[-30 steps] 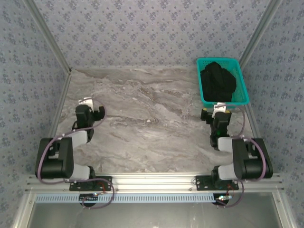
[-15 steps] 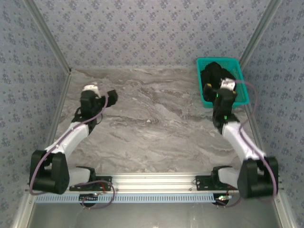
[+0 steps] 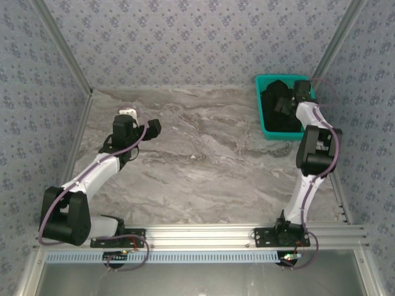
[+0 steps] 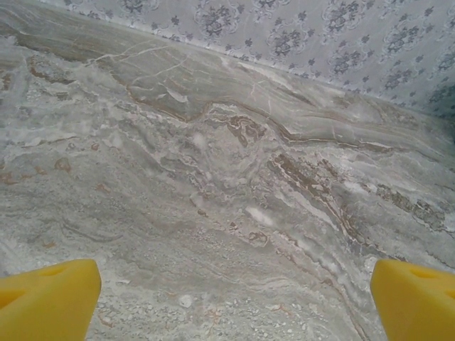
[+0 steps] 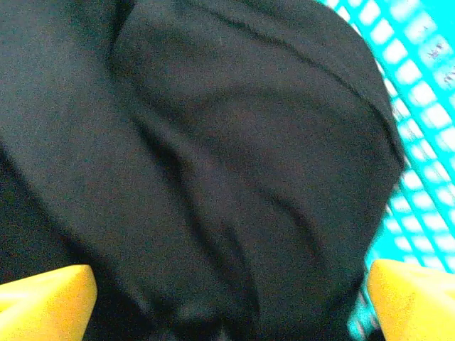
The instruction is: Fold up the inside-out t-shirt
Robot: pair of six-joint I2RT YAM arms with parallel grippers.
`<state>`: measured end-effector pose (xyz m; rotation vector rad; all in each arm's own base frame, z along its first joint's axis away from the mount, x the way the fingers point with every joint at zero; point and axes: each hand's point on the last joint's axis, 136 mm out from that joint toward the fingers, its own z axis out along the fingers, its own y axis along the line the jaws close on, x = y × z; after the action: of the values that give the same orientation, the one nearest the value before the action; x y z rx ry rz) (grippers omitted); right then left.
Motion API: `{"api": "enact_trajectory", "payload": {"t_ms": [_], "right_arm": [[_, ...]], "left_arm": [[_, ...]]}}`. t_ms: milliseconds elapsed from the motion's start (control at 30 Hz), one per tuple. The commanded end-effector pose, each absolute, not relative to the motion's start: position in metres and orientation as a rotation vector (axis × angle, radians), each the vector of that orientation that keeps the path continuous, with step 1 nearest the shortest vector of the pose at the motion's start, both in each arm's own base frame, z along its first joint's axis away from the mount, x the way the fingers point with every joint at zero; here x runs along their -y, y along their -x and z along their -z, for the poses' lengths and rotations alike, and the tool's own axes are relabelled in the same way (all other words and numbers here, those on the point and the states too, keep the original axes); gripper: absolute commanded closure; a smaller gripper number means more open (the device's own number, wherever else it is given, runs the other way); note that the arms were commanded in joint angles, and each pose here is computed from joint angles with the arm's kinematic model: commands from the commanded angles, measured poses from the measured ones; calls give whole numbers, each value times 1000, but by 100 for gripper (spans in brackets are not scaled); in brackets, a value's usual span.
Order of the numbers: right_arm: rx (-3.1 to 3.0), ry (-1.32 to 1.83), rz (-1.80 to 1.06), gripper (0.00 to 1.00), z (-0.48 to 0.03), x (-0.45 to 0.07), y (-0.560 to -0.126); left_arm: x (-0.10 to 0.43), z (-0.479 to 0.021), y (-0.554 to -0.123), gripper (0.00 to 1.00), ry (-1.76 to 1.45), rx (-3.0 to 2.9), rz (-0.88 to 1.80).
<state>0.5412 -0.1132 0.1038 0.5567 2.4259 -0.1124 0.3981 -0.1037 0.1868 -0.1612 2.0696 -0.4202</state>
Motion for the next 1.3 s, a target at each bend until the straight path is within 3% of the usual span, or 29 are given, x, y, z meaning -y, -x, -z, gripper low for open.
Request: {"api": "enact_trajectory", "payload": {"t_ms": [0, 100, 167, 200, 300, 333, 367, 467, 567, 767, 900, 1067, 1267], "right_arm": [[-2568, -651, 36, 3, -78, 108, -547], [-2609, -670, -66, 11, -57, 101, -564], [-2595, -689, -154, 25, -50, 97, -576], [-2580, -685, -218, 37, -50, 94, -581], [-2470, -659, -347, 85, -83, 91, -597], [-2423, -634, -372, 96, -105, 88, -597], [-2331, -600, -394, 100, -139, 87, -601], [-2030, -546, -440, 100, -254, 81, -591], [-1763, -425, -508, 100, -372, 51, -549], [-1502, -99, -584, 100, -493, -63, -448], [-1462, 138, -657, 100, -529, -144, -404], [-1451, 345, -775, 100, -538, -225, -372], [-1628, 354, -843, 100, -490, -261, -395]], "left_arm": [[99, -194, -399, 2, 173, -2069, 390], [96, -193, -396, 2, 185, -2070, 378], [95, -192, -393, 2, 190, -2074, 372], [94, -192, -393, 2, 189, -2075, 370], [91, -194, -388, 2, 193, -2085, 357], [91, -196, -386, 2, 195, -2084, 356], [90, -199, -383, 2, 200, -2081, 360], [91, -206, -375, 2, 211, -2060, 393], [92, -209, -366, 2, 232, -2029, 433], [85, -219, -354, 2, 261, -1970, 428], [80, -229, -350, 2, 255, -1947, 403], [71, -233, -345, 2, 288, -1922, 370], [47, -231, -333, 2, 358, -1918, 249]]}}
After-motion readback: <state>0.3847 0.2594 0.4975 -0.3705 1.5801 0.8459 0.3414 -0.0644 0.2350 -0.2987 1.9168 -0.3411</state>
